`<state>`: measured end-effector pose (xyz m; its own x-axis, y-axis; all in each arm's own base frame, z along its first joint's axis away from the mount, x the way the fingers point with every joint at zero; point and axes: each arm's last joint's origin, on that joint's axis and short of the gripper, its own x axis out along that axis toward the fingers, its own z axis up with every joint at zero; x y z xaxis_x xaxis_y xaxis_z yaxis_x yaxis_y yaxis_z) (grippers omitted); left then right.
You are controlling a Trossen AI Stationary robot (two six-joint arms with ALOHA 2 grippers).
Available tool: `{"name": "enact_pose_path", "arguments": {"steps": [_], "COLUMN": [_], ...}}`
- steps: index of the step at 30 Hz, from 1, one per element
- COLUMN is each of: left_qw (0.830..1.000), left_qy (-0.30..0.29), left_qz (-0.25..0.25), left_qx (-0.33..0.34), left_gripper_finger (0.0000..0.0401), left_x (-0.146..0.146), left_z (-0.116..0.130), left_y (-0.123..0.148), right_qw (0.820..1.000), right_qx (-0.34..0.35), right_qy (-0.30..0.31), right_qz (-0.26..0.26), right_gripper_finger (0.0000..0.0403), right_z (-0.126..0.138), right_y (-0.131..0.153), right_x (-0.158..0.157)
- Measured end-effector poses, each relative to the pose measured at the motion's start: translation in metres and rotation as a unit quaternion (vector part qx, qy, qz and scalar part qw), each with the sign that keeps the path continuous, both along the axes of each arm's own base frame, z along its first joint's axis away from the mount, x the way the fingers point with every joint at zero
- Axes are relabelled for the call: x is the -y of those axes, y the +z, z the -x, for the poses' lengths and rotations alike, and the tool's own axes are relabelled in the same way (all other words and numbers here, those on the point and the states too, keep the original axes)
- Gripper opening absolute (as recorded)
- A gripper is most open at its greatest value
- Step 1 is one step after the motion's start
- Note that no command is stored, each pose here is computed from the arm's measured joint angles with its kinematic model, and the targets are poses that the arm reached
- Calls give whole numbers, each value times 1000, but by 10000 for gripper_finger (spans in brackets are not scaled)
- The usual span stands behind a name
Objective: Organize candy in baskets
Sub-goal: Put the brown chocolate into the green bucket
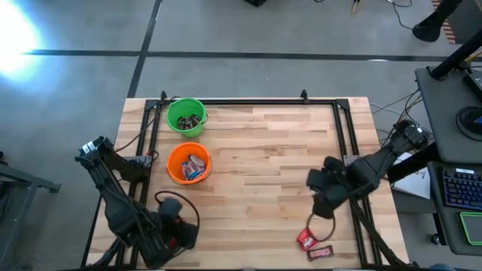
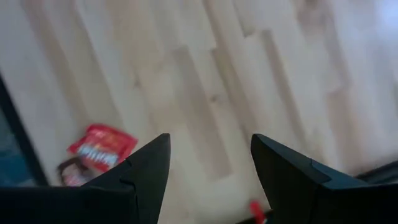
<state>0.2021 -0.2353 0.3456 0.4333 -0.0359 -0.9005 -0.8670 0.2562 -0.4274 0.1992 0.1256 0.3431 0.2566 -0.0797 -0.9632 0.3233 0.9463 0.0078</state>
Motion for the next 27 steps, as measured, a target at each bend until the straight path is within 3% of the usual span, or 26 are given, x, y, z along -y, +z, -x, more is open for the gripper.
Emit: {"name": "enact_pose_path", "arguments": {"steps": [5, 12, 16, 22, 27], "left_qw": [993, 988, 985, 982, 981], "left_qy": [10, -41, -52, -66, -68], "left_qz": [-60, -98, -108, -108, -105], "left_qx": [99, 114, 122, 139, 146], "left_gripper_finger": [164, 165, 165, 165, 165], "left_x": [3, 10, 12, 17, 20], "left_z": [-19, -55, -70, -80, -83], "left_y": [-3, -24, -32, -38, -40], "right_qw": [999, 996, 995, 988, 984], "right_qx": [-10, -20, -63, -148, -181], "right_qy": [-35, -65, -64, -31, -6], "right_qz": [-32, -55, -53, -28, -3], "right_gripper_finger": [219, 219, 219, 219, 219], "right_z": [15, 31, 31, 34, 33], "right_y": [-2, -18, -37, -68, -88], "right_x": [-23, -67, -91, -119, -132]}}
